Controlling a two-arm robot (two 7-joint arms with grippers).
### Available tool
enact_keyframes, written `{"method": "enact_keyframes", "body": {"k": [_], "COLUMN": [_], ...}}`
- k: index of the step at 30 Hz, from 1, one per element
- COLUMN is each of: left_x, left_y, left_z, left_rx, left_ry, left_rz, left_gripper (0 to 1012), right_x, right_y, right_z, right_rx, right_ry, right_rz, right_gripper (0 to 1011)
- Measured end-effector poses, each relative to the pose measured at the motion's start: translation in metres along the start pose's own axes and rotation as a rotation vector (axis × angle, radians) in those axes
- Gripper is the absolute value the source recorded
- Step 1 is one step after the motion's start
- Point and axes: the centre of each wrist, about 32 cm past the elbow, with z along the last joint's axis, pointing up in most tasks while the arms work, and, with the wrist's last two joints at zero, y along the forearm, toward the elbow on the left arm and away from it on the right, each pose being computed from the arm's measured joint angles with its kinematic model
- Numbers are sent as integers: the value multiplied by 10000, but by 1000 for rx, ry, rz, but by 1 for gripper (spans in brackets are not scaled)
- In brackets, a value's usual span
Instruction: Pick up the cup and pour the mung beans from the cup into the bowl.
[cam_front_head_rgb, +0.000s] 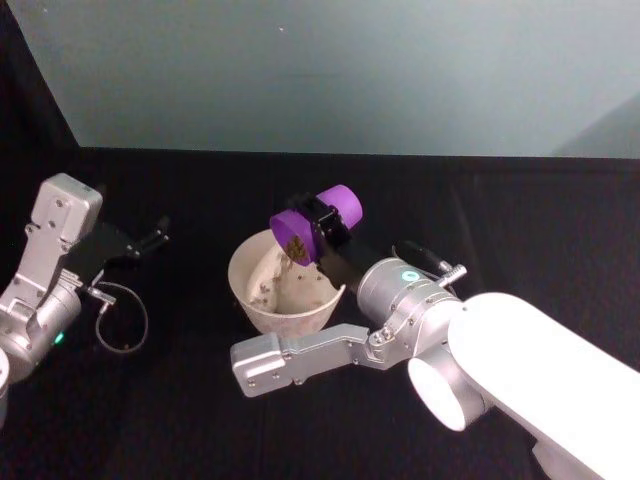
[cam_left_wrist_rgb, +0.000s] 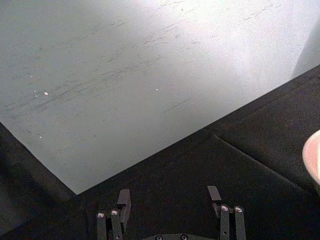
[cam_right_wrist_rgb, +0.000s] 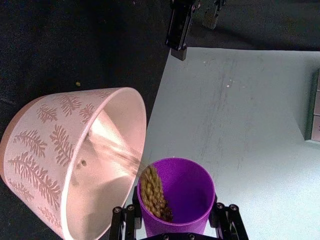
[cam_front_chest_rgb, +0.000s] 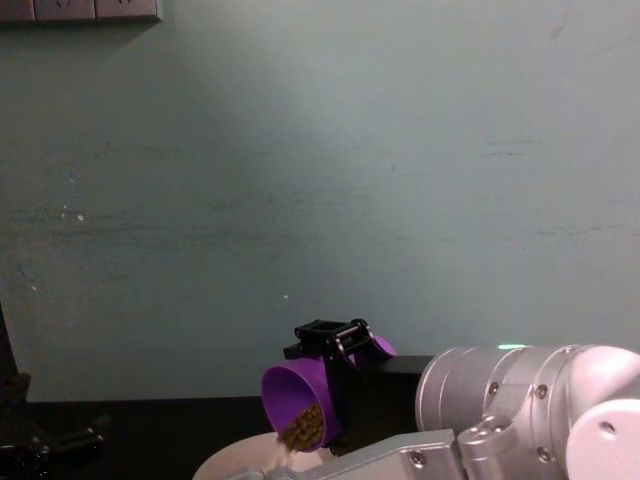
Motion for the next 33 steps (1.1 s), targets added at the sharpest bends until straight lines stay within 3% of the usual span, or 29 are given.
{"method": "enact_keyframes", "body": {"k": [15, 33], "left_x": [0, 0], "left_y": [0, 0], "left_z": [0, 0], "left_rx": [0, 0], "left_ry": [0, 0], "left_rz": [0, 0], "left_gripper": [1000, 1000], "right_x": [3, 13], "right_y": [-16, -35], "right_z": [-9, 11], "right_rx": [-3, -8], "right_ry": [-5, -56], "right_rz": [-1, -8], "right_gripper": [731, 730]}}
